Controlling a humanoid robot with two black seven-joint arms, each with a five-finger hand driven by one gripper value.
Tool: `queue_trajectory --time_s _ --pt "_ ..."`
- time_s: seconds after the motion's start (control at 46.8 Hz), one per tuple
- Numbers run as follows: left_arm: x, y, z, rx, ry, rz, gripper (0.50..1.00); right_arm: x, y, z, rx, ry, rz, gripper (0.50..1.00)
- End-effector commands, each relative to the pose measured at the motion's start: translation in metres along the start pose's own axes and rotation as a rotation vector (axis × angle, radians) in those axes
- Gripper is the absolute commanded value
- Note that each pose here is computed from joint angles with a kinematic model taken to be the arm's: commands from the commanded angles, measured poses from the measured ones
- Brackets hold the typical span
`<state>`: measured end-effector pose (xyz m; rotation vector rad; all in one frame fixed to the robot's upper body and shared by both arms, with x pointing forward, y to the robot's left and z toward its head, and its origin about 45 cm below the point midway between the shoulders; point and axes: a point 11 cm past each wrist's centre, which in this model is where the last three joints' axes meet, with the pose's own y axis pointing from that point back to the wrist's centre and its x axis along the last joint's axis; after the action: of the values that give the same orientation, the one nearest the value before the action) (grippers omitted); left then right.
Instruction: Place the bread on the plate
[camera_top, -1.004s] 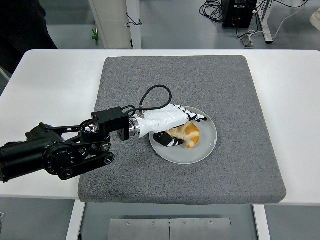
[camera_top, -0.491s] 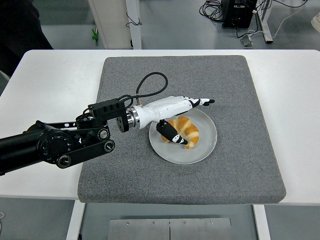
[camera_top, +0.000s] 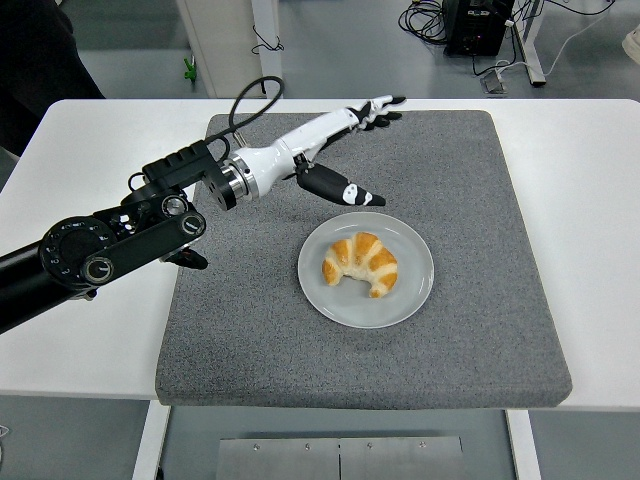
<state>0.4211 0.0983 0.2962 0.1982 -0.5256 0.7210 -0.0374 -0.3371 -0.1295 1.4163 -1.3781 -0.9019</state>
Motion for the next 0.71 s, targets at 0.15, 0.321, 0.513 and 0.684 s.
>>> queue_trajectory --time_s 0.15,0.321,0.513,0.684 --pt "0.024 0.003 -0.001 -0.008 0.19 0.119 0.972 0.0 0.0 0.0 0.0 0.0 0.0 1.0" --pt "0.039 0.005 -0.001 -0.009 0.339 0.224 0.972 0.0 0.0 0.0 0.0 0.0 0.0 1.0" --pt "0.056 0.009 -0.014 -0.013 0.444 0.359 0.972 0.0 0.0 0.0 0.0 0.0 0.0 1.0" --pt "0.066 0.019 -0.039 0.016 0.57 0.456 0.972 0.0 0.0 0.0 0.0 0.0 0.0 1.0"
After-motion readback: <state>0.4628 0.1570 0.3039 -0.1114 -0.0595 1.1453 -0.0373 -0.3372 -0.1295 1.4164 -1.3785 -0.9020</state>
